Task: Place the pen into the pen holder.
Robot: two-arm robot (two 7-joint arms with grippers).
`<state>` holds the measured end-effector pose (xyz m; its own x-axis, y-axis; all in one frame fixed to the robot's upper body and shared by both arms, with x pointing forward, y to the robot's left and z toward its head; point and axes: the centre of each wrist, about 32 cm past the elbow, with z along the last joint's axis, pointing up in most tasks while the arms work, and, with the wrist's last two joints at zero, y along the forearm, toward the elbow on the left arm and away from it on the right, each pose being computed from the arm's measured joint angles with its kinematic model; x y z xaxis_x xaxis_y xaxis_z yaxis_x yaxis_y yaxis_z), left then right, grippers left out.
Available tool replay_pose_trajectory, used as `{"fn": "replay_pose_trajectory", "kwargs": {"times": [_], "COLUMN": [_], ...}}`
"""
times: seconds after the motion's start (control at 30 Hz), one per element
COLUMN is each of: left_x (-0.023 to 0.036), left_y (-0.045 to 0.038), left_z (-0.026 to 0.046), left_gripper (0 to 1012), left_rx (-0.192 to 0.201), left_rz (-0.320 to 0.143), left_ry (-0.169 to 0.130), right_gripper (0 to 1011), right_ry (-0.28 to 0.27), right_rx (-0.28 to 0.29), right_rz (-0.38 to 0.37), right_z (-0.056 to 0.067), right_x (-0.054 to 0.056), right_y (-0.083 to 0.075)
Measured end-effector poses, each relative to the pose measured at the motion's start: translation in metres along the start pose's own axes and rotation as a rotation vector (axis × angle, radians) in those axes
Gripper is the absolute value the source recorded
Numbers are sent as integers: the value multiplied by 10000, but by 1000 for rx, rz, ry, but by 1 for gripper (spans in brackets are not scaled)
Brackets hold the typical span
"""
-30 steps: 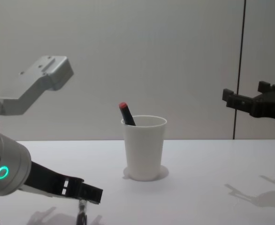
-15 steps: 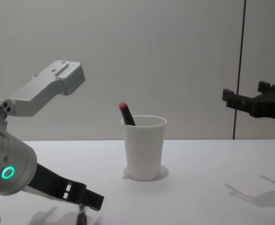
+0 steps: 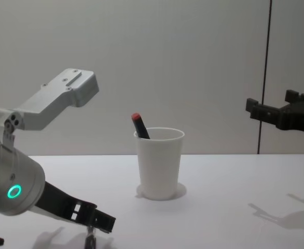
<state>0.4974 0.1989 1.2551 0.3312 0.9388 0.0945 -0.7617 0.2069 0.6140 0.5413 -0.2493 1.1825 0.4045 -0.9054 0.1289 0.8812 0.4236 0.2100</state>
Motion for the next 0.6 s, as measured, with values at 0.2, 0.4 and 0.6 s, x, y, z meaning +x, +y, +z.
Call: {"fn": "replay_pose_trajectory", "kwargs": {"times": [0.2, 0.4, 0.6], "left_x": [-11, -19, -24], "left_y": [-28, -63, -98], "left_z": [10, 19, 29], "left_gripper": [1001, 1001, 1001], "left_rx": [-2, -5, -5], "left_rz": [6, 6, 3], "left_ry": [-4, -4, -5], "right_gripper": [1002, 1002, 1002], "right_ry": [0, 0, 0], "right_rx": [0, 0, 0], "right_rz": [0, 0, 0], "right_z": [0, 0, 0], "right_x": [0, 0, 0], "right_y": [0, 0, 0]}}
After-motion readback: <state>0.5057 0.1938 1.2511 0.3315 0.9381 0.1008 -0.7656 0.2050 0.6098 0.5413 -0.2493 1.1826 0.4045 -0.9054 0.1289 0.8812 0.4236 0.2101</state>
